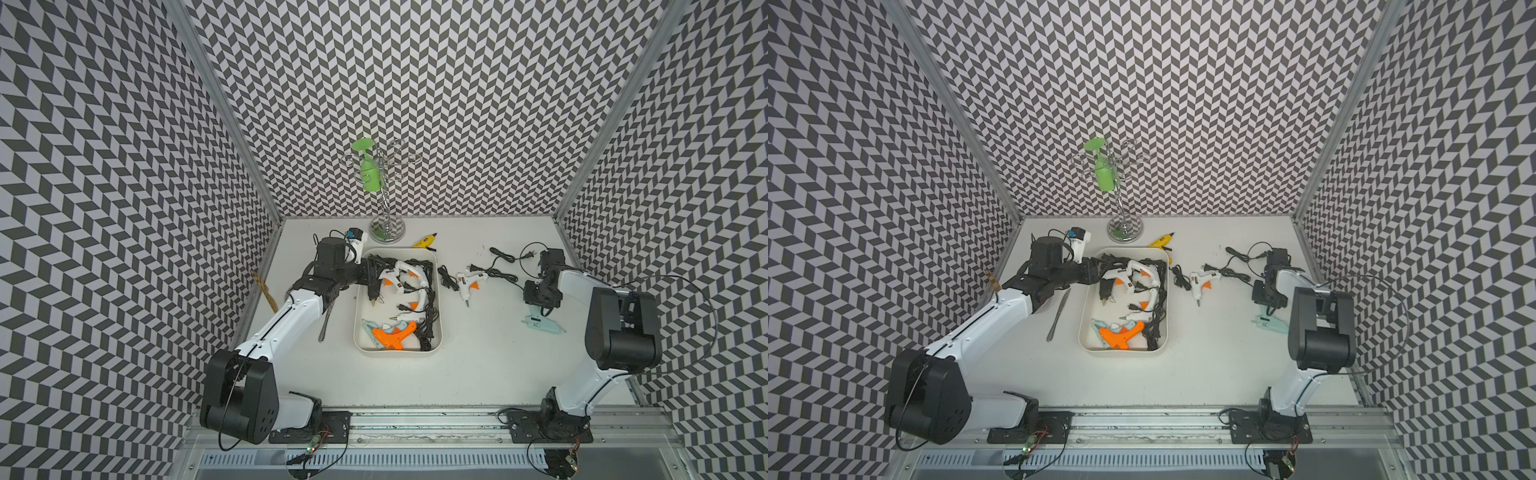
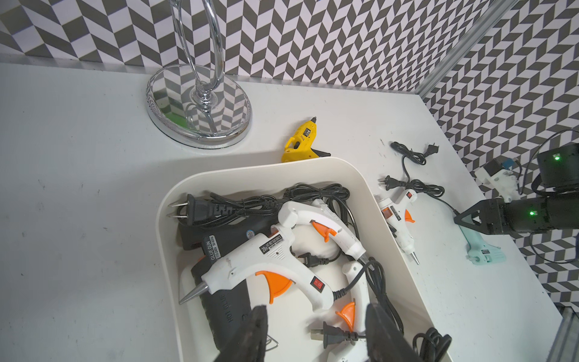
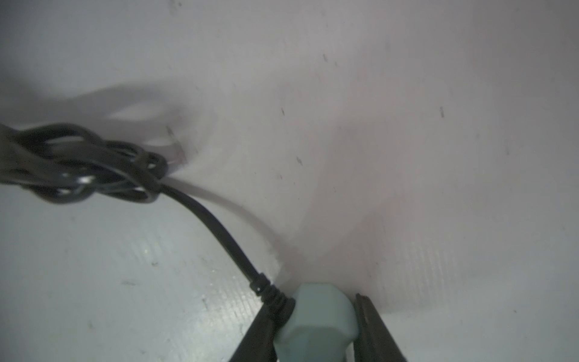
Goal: Put the hot melt glue gun into the storage box
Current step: Pick up the hot melt adhesive gun from the center of the board.
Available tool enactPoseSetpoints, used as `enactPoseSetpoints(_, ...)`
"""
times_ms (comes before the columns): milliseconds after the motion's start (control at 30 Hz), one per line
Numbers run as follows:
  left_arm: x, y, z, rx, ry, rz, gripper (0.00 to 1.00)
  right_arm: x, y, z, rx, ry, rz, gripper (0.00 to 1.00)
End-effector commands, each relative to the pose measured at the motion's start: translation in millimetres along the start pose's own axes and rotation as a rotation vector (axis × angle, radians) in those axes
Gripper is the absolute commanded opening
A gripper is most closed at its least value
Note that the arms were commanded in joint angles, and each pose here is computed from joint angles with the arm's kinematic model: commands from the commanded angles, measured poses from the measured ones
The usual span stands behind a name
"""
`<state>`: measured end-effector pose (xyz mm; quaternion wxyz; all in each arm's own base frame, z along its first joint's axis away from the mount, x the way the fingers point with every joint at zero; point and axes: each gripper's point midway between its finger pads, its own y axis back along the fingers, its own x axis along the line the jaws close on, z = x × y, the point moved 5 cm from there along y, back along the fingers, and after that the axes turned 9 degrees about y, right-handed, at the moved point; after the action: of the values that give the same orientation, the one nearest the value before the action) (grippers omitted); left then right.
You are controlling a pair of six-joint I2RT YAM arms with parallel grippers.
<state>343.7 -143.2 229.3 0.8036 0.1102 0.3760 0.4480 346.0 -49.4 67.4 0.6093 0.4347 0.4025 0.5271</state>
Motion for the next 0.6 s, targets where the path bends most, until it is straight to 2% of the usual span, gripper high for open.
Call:
enactPoseSetpoints(0, -5, 2, 12, -0.019, -0.018, -0.005, 0.54, 19, -7, -9, 0.041, 0.027, 0.053, 0.19)
enactPoseSetpoints(100, -4, 1, 13, -0.022, -0.013, -0.002, 0.54, 25, 9, 6, -0.002, 0.039, 0.06, 0.12)
enactPoseSetpoints(200, -4, 0, 13, -0.019, -0.009, 0.001, 0.54, 32, 46, 34, -0.107, 0.054, 0.067, 0.1)
enactPoseSetpoints(367, -2, -2, 15, -0.014, 0.0, 0.015, 0.54, 35, 123, 79, -0.301, 0.072, 0.086, 0.1)
enactPoseSetpoints(567, 6, -6, 13, -0.003, 0.01, 0.06, 0.54, 32, 173, 113, -0.409, 0.092, 0.055, 0.1)
